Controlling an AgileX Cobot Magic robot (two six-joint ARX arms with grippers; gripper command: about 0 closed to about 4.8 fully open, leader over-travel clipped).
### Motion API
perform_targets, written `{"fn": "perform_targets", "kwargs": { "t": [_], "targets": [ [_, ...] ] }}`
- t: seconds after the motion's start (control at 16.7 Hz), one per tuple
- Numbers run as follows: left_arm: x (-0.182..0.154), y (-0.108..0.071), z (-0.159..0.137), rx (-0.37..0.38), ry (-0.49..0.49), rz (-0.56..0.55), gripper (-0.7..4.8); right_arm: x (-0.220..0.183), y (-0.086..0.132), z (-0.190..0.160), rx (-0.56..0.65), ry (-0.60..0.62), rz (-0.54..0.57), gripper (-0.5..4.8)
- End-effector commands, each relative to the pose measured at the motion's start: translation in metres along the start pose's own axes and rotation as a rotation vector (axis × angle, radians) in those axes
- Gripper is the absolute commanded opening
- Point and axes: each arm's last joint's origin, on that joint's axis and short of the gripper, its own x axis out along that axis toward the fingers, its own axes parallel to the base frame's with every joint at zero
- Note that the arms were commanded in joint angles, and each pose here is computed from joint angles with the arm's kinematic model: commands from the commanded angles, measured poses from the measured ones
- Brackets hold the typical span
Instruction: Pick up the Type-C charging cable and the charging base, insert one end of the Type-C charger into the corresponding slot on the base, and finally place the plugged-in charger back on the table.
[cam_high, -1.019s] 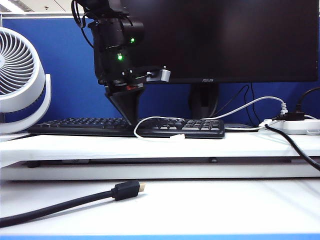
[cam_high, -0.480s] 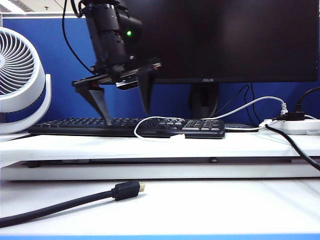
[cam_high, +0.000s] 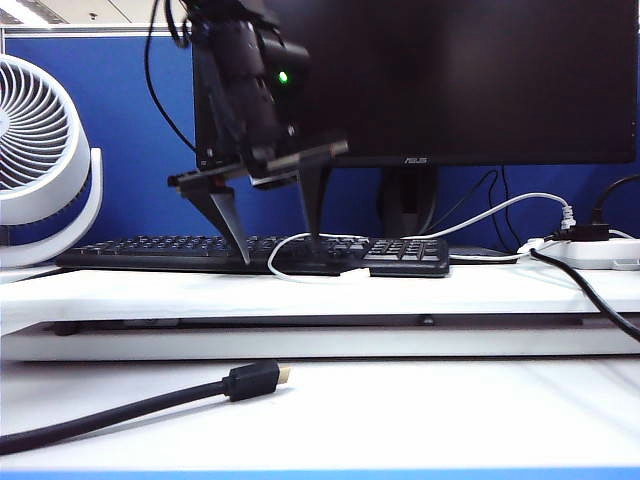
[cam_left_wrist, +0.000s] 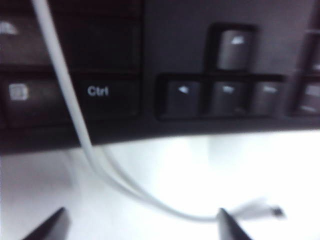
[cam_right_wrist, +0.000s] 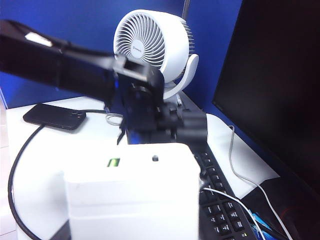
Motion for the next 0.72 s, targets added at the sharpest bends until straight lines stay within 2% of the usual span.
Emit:
{"fn": "perform_targets", "kwargs": {
  "t": [0.06, 0.12, 0.42, 0.54, 0.6, 0.72],
  "targets": [
    [0.0063, -0.0033, -0.0001, 0.002, 0.002, 0.028, 3.91, -0.0022, 0.0013, 0.004, -0.009, -0.023, 0.004, 0.0],
    [0.0066, -0.0032, -0.0003, 0.001, 0.004, 0.03, 3.76, -0.0022, 0.0013, 0.004, -0.009, -0.023, 0.004, 0.0],
    [0.0087, -0.0061, -0.0002, -0.008, -0.006, 0.047, 1.06, -0.0023, 0.0015, 0.0037, -0.007, -0.022, 0.006, 0.0],
    [0.0087, -0.0062, 0.0001, 0.0, -0.008, 0.046, 0.23, -0.0023, 0.0016, 0.0036, -0.006, -0.02, 0.006, 0.0],
    [0.0085, -0.0064, 0.0005, 0.024, -0.012, 0.045, -0.05, -0.0023, 0.0017, 0.0035, -0.005, -0.019, 0.006, 0.0],
    [0.0072, -0.0067, 0.0009, 0.089, -0.017, 0.042, -0.06, -0.0023, 0.0017, 0.0034, -0.005, -0.019, 0.007, 0.0]
  ]
}}
